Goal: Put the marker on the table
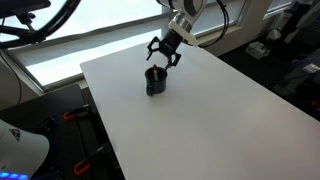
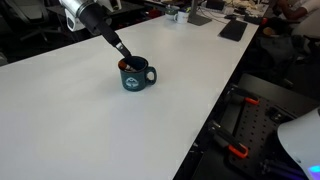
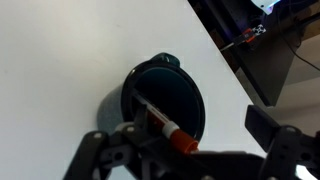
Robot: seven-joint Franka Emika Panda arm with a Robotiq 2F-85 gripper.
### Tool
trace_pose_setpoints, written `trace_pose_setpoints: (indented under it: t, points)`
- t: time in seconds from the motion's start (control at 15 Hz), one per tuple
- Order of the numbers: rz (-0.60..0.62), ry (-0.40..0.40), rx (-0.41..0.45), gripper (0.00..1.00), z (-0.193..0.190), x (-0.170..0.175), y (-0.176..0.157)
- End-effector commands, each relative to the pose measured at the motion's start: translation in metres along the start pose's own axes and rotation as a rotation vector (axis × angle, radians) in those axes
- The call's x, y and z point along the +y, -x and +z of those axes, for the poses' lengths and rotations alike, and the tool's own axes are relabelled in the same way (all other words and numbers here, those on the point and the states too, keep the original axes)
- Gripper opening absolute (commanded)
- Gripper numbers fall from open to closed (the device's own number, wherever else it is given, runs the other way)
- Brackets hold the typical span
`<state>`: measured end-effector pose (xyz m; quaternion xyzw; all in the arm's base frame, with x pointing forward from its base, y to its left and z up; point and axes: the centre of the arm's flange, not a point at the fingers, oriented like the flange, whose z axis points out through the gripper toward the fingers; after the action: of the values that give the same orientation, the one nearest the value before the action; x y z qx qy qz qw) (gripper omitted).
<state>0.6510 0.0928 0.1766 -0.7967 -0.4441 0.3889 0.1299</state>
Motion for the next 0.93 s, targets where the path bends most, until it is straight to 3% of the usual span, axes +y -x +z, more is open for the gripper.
trace_pose_setpoints:
  t: [0.0, 0.33, 0.4, 0.87]
  points:
    - [0.063, 0.067, 0.087, 1.00, -0.005, -0.038, 0.043]
    - [0.063, 0.128, 0.174, 1.00, 0.002, -0.066, 0.072]
    - [0.053, 0.111, 0.141, 1.00, -0.032, -0.031, 0.048]
    - [0.053, 0.118, 0.146, 1.00, -0.022, -0.041, 0.056]
